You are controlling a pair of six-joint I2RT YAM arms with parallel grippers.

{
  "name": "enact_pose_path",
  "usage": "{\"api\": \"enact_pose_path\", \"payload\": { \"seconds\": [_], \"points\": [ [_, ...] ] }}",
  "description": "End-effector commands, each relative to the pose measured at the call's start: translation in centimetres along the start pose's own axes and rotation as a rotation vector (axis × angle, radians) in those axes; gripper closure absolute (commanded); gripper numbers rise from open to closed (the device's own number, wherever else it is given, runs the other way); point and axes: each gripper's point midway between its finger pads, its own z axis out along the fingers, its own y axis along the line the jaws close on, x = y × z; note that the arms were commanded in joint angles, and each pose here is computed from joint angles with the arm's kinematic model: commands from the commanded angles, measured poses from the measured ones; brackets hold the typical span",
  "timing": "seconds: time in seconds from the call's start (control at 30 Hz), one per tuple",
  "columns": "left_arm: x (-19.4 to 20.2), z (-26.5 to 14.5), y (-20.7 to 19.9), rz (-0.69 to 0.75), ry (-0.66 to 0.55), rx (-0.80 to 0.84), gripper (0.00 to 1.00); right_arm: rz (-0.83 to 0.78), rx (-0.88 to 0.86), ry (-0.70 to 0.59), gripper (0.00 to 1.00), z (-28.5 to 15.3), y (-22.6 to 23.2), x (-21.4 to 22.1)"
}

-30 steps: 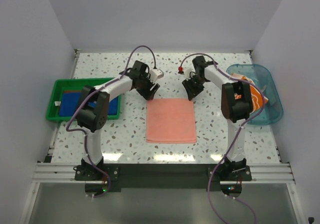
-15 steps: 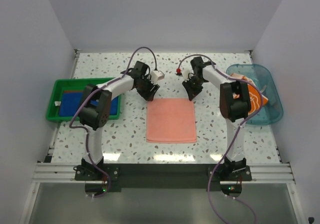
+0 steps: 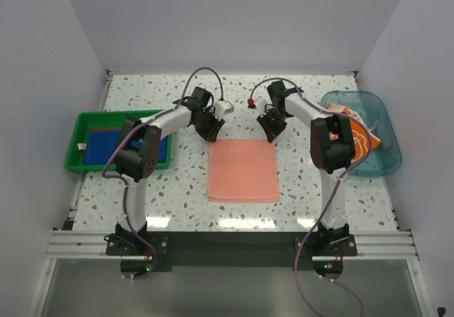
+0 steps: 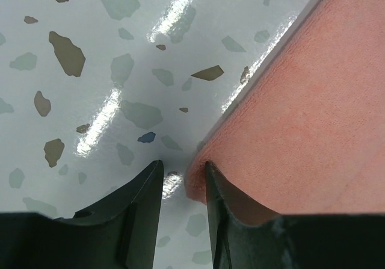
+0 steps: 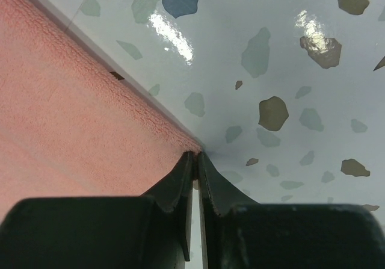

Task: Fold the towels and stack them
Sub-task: Fold the towel

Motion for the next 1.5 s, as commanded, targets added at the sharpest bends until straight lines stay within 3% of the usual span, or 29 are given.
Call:
{"api": "enact_pose_path", "payload": {
  "seconds": [0.0,0.3,0.5,0.67,0.73,0.83,1.17,1.47],
  "points": [
    [3.9,0.9,-1.4,-0.03,0.116,0.084,0.62,-0.014,0.002,0.085,0.92,1.4,0.4,2.4],
    [5.5,-0.2,-2.5,-0.048,0.177,0.113,0.59,-0.01,0.056,0.082,0.95,1.0,-0.2,2.4],
    [5.9,0.1,-2.8,-0.051,0.188,0.112,0.62,-0.004,0.074,0.072,0.96,0.9,-0.3,2.1],
    [8.0,1.1,-3.6,-0.063,0.241,0.133,0.73,-0.003,0.08,0.06,0.97,0.9,-0.2,2.0],
    [8.2,1.2,-3.3,-0.061,0.243,0.124,0.85,-0.003,0.079,0.048,0.98,0.7,-0.2,1.8],
    [7.2,1.3,-2.6,-0.049,0.227,0.104,1.0,0.002,0.081,0.007,1.0,0.3,-0.1,0.8],
    [-1.8,-0.9,2.7,0.103,0.021,-0.085,1.0,-0.004,0.286,-0.223,1.0,-4.6,-3.5,-5.0],
    [-4.2,-5.0,3.2,0.068,-0.089,-0.199,1.0,0.008,0.365,-0.32,1.0,-8.8,-3.4,-5.9]
  ]
}}
